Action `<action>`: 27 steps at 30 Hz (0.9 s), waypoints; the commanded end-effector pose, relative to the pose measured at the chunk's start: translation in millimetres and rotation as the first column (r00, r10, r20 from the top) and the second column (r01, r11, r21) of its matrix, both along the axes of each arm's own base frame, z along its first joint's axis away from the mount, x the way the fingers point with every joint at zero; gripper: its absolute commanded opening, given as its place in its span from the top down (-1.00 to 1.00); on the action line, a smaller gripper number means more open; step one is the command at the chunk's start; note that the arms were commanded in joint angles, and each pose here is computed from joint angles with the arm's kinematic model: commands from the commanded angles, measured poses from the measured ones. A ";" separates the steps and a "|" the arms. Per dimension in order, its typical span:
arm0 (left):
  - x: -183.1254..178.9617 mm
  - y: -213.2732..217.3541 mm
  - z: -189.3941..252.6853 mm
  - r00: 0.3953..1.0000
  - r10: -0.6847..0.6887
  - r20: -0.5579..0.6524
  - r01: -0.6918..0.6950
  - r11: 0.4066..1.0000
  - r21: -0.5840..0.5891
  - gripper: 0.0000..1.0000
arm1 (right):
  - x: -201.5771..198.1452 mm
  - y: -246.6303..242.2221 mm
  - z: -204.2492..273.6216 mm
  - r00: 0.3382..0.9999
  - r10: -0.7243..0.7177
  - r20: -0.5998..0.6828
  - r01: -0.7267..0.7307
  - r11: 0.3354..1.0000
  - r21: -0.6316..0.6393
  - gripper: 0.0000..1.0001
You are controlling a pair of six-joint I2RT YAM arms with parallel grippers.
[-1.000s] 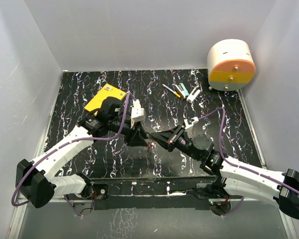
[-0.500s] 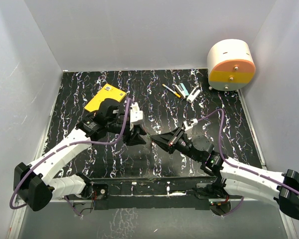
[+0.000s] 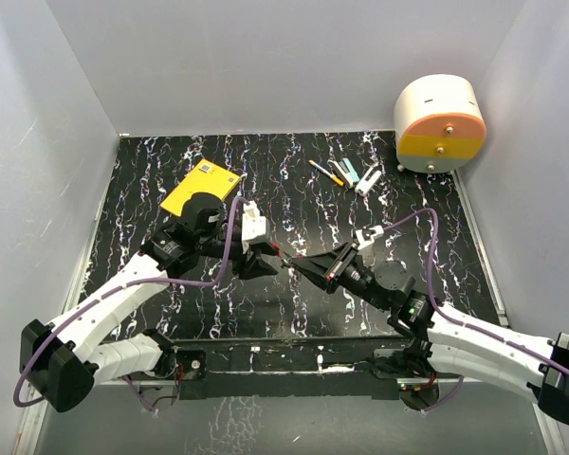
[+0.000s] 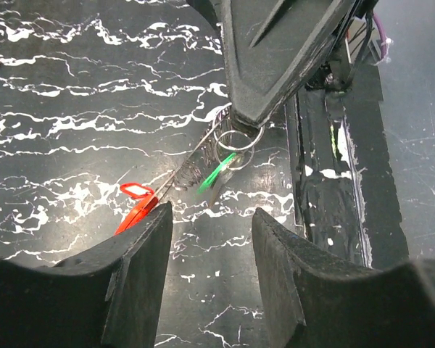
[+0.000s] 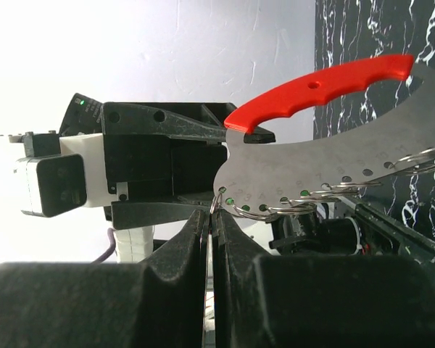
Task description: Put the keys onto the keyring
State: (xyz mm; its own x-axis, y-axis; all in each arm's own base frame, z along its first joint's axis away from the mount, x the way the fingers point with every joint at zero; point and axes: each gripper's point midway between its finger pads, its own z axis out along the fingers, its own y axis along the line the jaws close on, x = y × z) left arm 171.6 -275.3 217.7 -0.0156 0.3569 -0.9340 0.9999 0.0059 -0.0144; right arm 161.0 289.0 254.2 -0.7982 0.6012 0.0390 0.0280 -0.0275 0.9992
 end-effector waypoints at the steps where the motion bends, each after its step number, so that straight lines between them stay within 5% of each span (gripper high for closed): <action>1: -7.0 -3.3 27.6 0.999 -0.016 0.036 0.020 0.995 -0.095 0.07 | 3.3 -13.2 21.3 0.992 -0.071 0.100 0.067 0.997 0.036 0.85; 10: -17.8 -11.8 31.6 0.995 -0.059 -0.077 0.047 0.988 -0.146 0.06 | 1.8 -7.5 17.0 0.990 -0.046 0.131 0.044 0.999 0.019 0.84; 22: -16.7 -7.8 11.0 0.996 -0.035 -0.081 0.028 0.997 -0.077 0.02 | 4.7 -4.5 38.6 0.985 -0.055 0.163 0.049 0.998 0.041 0.85; 27: -22.6 -7.3 -3.2 0.994 -0.046 -0.101 0.041 0.998 -0.047 -0.35 | 2.4 2.3 41.8 0.986 -0.021 0.163 0.016 0.999 0.029 0.85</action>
